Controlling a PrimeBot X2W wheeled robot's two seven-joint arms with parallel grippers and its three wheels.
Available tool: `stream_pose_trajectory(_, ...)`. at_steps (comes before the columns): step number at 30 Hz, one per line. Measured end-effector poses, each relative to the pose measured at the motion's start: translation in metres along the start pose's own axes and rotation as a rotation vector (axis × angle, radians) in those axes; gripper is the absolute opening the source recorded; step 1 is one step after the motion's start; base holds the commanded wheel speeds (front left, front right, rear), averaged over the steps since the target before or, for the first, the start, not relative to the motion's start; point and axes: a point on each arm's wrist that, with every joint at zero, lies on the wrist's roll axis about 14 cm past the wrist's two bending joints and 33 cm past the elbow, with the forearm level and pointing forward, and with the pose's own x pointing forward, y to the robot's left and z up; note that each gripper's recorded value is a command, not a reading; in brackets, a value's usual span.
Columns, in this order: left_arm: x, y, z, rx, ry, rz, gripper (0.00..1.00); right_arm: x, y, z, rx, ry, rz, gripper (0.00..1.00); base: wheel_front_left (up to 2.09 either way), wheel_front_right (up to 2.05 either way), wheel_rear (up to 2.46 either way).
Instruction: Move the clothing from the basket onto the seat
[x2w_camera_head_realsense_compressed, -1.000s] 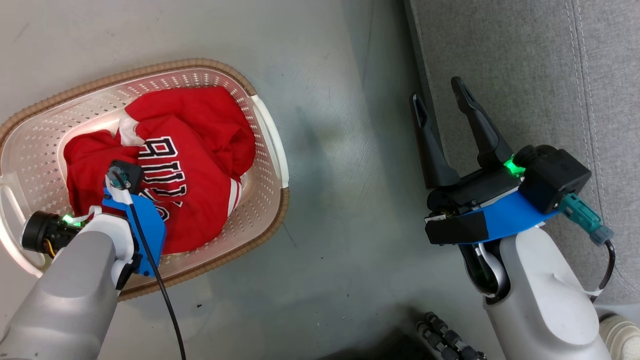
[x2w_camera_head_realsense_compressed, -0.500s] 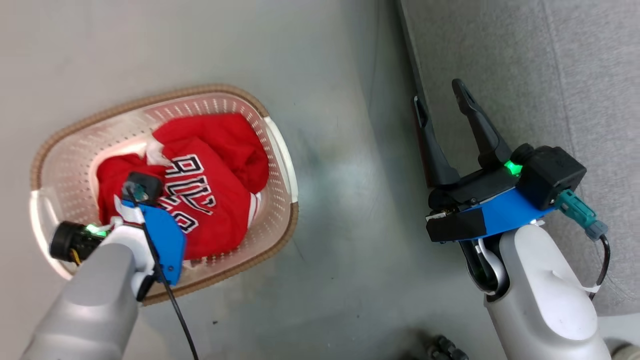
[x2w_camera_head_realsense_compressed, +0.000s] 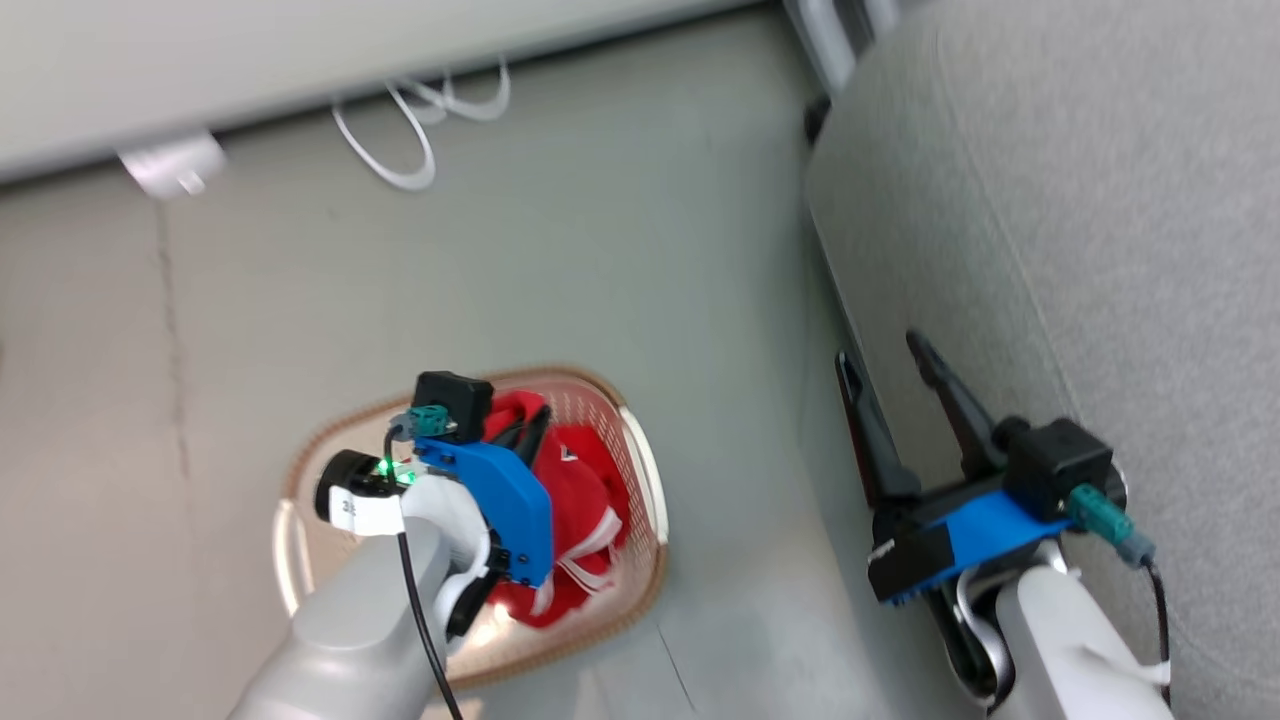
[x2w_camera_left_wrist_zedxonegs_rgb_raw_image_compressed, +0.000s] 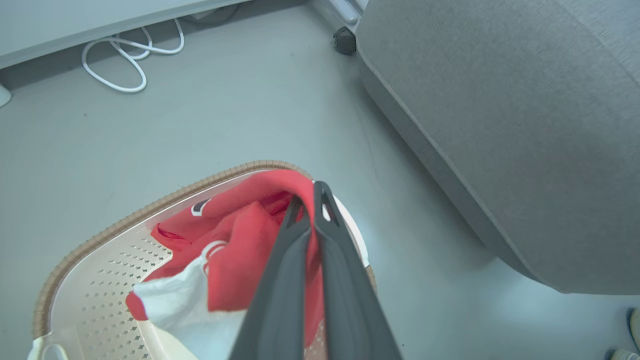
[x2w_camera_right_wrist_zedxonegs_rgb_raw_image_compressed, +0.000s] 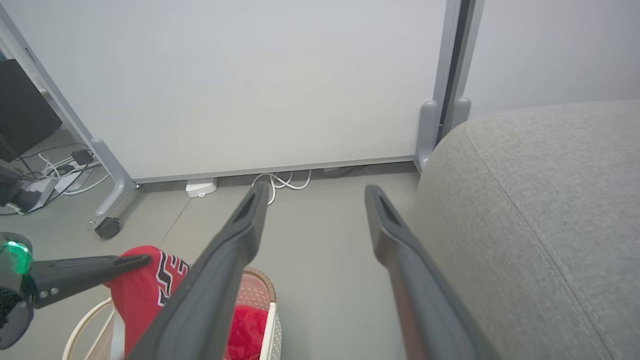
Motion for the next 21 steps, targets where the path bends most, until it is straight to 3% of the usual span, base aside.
stream_pose_trajectory(13,-0.109,-0.078,0.159,0.16,-0.488,-0.076,0.0,-0.054,0.048,0.053,0.007,-0.133,0.103,1.0,0.0,0.0,0.0)
stream_pose_trajectory(21,-0.145,-0.104,0.209,0.237,-0.609,-0.099,0.0,-0.059,0.069,0.067,0.003,-0.167,0.159,1.0,0.0,0.0,0.0)
